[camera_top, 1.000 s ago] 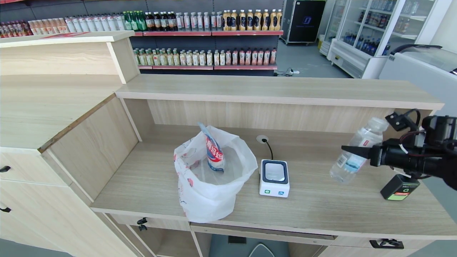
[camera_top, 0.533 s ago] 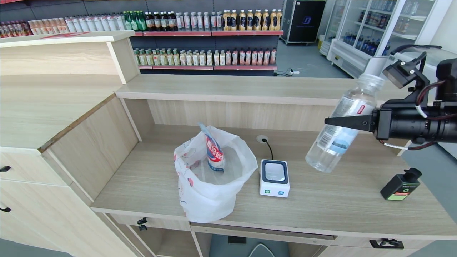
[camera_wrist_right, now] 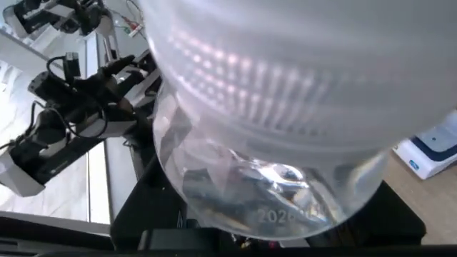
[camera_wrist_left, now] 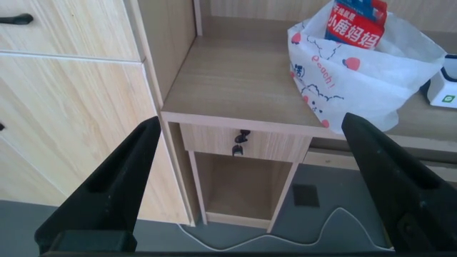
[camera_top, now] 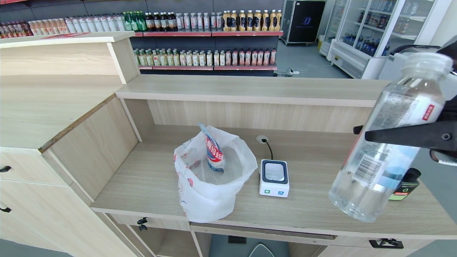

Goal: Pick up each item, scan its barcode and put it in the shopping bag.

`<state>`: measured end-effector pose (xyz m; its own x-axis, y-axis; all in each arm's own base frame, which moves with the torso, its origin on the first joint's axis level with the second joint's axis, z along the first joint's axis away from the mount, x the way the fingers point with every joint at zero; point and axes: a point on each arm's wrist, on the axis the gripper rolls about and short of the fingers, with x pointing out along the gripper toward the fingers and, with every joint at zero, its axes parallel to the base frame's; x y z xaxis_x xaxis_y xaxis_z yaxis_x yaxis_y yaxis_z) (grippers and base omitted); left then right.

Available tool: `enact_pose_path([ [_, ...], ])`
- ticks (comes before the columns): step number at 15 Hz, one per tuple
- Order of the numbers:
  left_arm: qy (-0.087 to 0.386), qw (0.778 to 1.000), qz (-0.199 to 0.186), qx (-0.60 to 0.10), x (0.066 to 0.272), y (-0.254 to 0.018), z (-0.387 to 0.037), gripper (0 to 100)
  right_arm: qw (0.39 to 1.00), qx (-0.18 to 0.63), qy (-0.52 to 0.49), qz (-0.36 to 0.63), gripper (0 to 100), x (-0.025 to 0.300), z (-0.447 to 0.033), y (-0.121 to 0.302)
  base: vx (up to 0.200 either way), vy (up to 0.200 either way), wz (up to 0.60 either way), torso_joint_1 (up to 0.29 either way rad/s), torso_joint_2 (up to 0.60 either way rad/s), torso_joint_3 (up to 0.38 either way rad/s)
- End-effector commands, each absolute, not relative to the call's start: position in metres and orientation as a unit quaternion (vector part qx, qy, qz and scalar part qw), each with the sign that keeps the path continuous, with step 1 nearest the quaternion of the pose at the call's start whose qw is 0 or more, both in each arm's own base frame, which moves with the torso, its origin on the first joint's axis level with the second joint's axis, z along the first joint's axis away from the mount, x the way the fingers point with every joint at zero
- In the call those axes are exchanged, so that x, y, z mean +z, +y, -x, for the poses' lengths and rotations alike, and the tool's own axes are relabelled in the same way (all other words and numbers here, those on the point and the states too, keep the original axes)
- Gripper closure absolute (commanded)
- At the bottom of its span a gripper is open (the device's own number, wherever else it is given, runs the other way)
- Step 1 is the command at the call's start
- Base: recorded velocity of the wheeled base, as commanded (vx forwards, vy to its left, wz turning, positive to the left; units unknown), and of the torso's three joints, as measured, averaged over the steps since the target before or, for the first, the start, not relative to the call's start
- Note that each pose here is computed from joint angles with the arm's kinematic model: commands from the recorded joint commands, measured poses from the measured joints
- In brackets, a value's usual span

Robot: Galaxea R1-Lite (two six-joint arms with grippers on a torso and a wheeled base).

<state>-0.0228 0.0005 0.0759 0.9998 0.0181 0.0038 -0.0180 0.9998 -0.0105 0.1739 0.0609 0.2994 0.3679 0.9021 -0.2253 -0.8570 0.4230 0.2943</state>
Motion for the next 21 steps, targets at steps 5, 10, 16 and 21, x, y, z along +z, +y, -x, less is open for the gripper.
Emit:
enact_pose_path([
  [5,-0.002,1.000,0.005,0.009,0.076,0.001,0.023,0,0.791,0.597,0.129,-0.043,100,0.339,-0.111,0.060,0.000,0.000,0.00,0.000,0.00,0.000],
  [10,-0.002,1.000,0.005,0.010,0.076,0.001,0.023,0,0.774,0.616,0.128,-0.076,100,0.370,-0.119,0.071,0.000,0.000,0.00,0.000,0.00,0.000],
  [16,-0.002,1.000,0.005,0.009,0.076,0.001,0.023,0,0.759,0.630,0.142,-0.085,100,0.373,-0.106,0.072,0.000,0.000,0.00,0.000,0.00,0.000],
  [21,-0.002,1.000,0.005,0.009,0.076,0.001,0.023,0,0.754,0.634,0.149,-0.085,100,0.370,-0.067,0.054,0.000,0.000,0.00,0.000,0.00,0.000],
])
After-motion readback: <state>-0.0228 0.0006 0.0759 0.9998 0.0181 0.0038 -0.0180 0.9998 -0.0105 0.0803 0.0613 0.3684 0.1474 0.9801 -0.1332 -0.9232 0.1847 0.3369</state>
